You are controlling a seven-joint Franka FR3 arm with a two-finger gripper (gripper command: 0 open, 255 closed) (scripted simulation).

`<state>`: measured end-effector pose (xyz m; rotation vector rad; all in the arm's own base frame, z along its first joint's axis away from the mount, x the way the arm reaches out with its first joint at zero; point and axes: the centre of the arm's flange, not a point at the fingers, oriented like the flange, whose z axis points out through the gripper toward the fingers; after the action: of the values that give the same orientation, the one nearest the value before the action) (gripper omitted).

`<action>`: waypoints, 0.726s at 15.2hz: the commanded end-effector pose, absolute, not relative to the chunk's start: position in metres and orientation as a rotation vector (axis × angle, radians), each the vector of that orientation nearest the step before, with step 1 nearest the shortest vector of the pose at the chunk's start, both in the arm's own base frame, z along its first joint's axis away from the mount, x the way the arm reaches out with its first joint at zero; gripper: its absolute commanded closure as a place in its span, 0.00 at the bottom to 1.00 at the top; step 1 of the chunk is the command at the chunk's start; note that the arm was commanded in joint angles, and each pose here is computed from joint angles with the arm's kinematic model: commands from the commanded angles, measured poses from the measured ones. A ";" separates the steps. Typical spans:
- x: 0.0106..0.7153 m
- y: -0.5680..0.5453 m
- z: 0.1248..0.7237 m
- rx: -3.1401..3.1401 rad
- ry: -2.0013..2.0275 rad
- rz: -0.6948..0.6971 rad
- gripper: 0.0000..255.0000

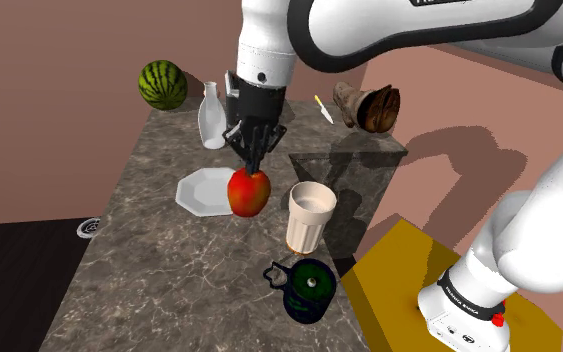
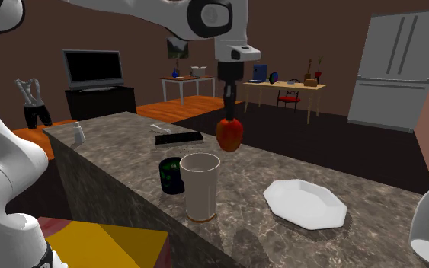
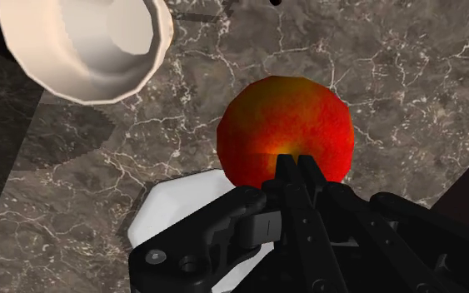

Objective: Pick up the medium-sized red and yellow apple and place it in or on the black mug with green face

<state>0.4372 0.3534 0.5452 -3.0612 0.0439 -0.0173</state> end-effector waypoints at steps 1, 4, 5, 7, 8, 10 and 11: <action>0.437 0.354 0.557 -3.061 0.044 -0.017 1.00; 0.437 0.354 0.570 -3.061 0.044 -0.017 1.00; 0.425 0.353 0.575 -3.061 0.044 -0.017 1.00; 0.401 0.351 0.586 -3.061 0.044 -0.017 1.00; 0.389 0.350 0.591 -3.061 0.044 -0.017 1.00; 0.364 0.348 0.601 -3.061 0.044 -0.017 1.00; 0.352 0.347 0.607 -3.061 0.044 -0.017 1.00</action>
<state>0.3635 0.3508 0.6009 -3.0615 0.0432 -0.0177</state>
